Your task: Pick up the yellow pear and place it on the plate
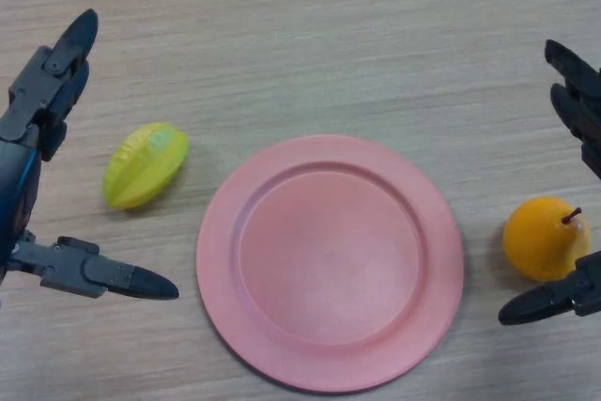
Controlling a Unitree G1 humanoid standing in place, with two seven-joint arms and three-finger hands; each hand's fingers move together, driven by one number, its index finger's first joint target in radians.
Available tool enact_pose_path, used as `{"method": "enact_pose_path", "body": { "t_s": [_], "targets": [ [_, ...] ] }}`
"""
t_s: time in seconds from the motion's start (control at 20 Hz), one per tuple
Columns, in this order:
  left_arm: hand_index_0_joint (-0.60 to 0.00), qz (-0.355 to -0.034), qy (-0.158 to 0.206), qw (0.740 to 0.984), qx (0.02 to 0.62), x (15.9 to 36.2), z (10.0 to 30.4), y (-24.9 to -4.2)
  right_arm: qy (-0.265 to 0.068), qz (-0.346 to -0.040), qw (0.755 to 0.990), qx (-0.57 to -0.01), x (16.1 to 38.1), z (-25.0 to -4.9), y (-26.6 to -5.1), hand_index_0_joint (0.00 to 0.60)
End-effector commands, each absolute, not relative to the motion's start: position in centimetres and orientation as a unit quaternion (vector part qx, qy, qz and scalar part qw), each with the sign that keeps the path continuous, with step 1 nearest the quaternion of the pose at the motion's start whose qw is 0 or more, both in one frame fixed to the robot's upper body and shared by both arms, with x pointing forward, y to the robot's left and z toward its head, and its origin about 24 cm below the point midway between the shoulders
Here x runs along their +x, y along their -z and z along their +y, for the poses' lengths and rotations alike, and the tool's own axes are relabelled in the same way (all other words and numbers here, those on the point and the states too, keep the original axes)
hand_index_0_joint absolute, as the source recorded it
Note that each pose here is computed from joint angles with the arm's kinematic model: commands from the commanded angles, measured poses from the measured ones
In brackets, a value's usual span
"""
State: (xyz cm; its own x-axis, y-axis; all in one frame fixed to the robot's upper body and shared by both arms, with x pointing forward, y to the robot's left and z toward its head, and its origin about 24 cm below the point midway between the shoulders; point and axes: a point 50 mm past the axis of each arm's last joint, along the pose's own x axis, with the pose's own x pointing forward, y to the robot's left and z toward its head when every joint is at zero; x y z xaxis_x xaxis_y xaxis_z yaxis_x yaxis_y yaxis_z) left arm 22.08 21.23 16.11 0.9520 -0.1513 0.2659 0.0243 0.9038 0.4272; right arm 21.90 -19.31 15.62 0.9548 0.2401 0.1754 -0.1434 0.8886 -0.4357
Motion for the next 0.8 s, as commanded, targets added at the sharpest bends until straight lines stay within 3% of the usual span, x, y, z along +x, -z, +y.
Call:
{"method": "enact_pose_path", "body": {
  "t_s": [0.05,0.25,0.4,0.8],
  "targets": [
    [0.0,-0.259,0.024,0.932,0.253,21.3,21.4,-19.4,-0.076,-0.213,0.945,-0.238,21.2,-19.8,-18.7,0.0],
    [0.0,-0.276,0.024,0.929,0.245,21.3,21.3,-19.8,-0.083,-0.206,0.947,-0.232,21.3,-20.1,-18.5,0.0],
    [0.0,-0.271,0.023,0.933,0.237,21.6,21.4,-19.5,-0.074,-0.208,0.946,-0.236,21.6,-20.5,-18.2,0.0],
    [0.0,-0.271,0.008,0.935,0.229,21.5,21.8,-19.6,-0.064,-0.203,0.953,-0.217,23.2,-23.2,-15.4,0.0]
  ]
}}
